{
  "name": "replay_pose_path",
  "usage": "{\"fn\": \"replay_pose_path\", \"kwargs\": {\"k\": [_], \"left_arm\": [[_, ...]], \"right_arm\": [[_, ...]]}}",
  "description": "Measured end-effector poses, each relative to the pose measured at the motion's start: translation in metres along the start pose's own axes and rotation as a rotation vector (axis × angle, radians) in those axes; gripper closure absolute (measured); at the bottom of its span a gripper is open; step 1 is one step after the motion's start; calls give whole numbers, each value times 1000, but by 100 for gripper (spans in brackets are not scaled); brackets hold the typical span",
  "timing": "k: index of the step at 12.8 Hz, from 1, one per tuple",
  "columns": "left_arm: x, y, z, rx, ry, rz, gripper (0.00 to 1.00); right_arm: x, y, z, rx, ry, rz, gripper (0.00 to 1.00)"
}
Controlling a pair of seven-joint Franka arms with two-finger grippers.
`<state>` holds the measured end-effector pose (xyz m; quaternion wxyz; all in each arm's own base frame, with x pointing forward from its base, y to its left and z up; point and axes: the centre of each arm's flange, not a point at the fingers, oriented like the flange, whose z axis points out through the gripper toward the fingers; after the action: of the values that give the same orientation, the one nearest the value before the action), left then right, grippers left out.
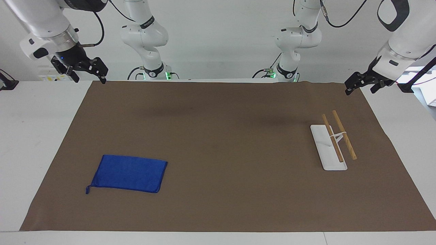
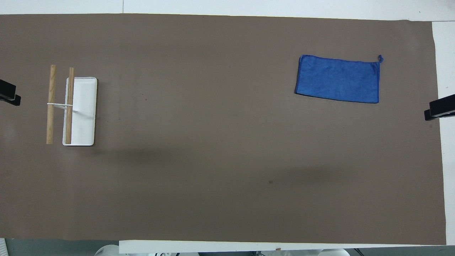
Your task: Right arm passes towel to left arm to hang
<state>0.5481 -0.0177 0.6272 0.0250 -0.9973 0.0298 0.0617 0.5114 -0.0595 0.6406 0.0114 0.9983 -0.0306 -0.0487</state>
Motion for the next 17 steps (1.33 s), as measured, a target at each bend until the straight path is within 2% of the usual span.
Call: {"fn": "replay_pose_path", "kwargs": {"k": [8,11,13,17], "left_arm": [[0,0,0,0,0,0,0],[0,0,0,0,0,0,0],[0,0,0,0,0,0,0],[0,0,0,0,0,0,0]], "right_arm": [[-1,-2,1,3,-8,-3,0],[14,-19,10,1,49,-36,0],[44,-25,43,-1,71,-46,0],[123,-48,153,-4,60,-58,0]]}}
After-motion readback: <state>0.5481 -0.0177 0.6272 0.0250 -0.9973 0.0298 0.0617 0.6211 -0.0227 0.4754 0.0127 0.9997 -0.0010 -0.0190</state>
